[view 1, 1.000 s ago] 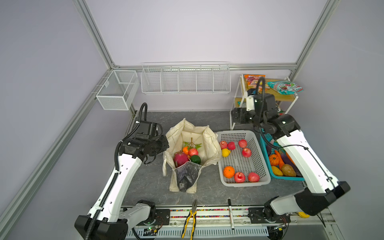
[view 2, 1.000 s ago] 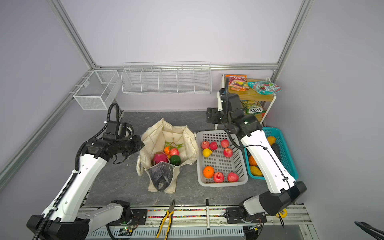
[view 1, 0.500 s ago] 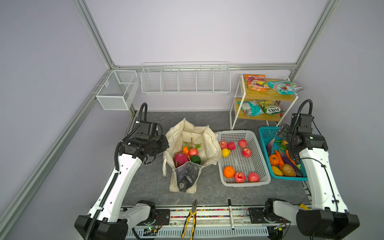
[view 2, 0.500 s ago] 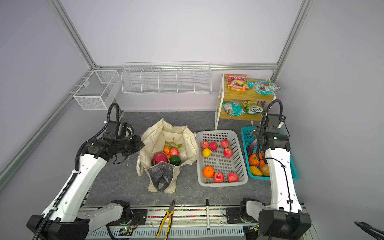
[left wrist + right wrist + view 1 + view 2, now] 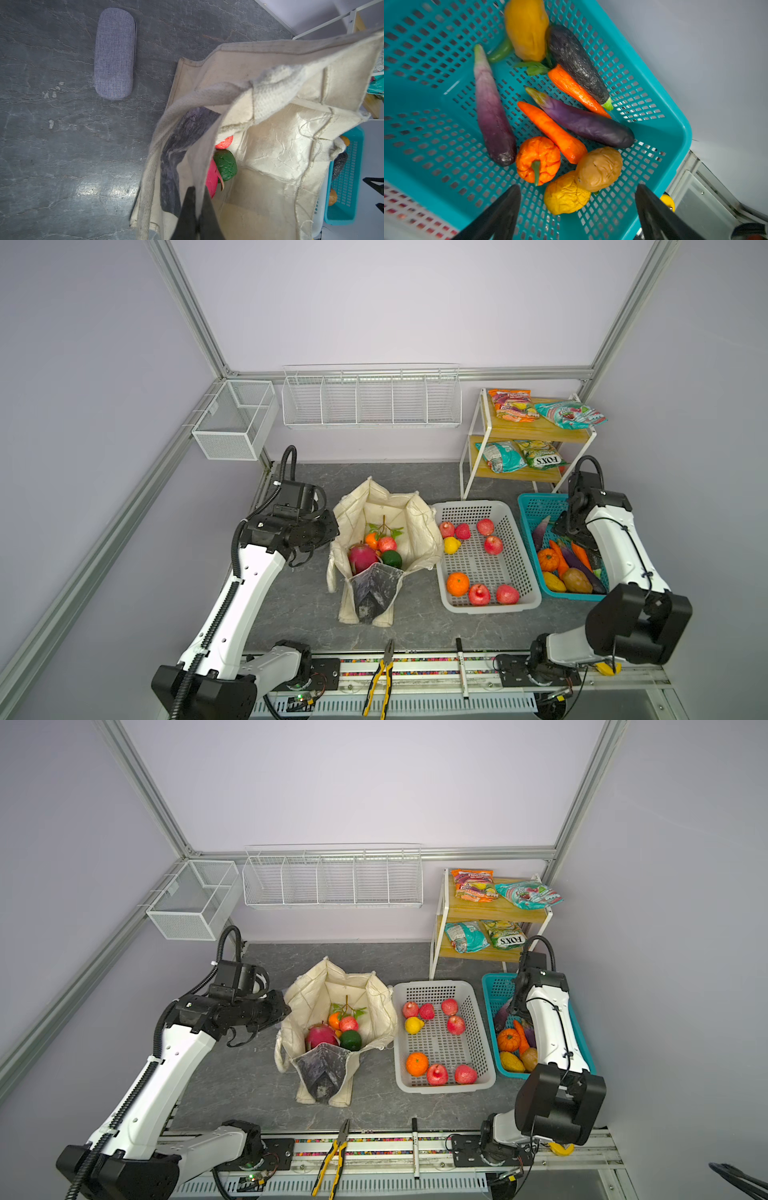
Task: Place the food into the grocery bag and tie it
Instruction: 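Move the right gripper back over the teal vegetable basket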
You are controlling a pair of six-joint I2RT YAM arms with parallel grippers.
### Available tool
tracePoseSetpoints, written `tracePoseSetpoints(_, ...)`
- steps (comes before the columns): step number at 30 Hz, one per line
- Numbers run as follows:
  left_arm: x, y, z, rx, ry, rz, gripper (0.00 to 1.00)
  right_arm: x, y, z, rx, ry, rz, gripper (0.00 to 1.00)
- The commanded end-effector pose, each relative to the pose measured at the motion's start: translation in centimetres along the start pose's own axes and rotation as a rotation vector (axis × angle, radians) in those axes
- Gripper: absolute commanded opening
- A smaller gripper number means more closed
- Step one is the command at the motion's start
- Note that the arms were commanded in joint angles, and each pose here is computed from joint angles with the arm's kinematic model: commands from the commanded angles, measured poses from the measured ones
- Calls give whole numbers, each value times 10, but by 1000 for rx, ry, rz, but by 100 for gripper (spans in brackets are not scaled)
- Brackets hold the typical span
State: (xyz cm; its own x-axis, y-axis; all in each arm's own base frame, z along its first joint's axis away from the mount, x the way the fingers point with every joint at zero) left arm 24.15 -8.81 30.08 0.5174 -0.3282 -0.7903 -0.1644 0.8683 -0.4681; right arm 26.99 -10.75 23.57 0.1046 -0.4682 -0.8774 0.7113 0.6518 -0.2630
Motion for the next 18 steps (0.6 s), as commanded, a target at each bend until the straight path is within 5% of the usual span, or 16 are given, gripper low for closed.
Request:
tracePoseSetpoints(1,-4,0,-4,-3,33,6,0,15,-7,-11,-63,87,-79,89)
tracePoseSetpoints(18,-1,2,-6,-5,40,14,0,62,-17,-36,-81,238,-72,89)
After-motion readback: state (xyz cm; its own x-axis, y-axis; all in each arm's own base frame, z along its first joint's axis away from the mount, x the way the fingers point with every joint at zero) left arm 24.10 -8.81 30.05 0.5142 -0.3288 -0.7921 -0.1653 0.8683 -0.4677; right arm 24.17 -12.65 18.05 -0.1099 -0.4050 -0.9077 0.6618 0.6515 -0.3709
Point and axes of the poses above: each gripper's point midway between its finger pads, its own x axis out along the fingers, its own y axis along the line the jaws close on, z = x × y, the point moved 7 cm from there along -x, back along the fingers, and after that the axes turned 2 degrees about -x, right-handed, at the moved point
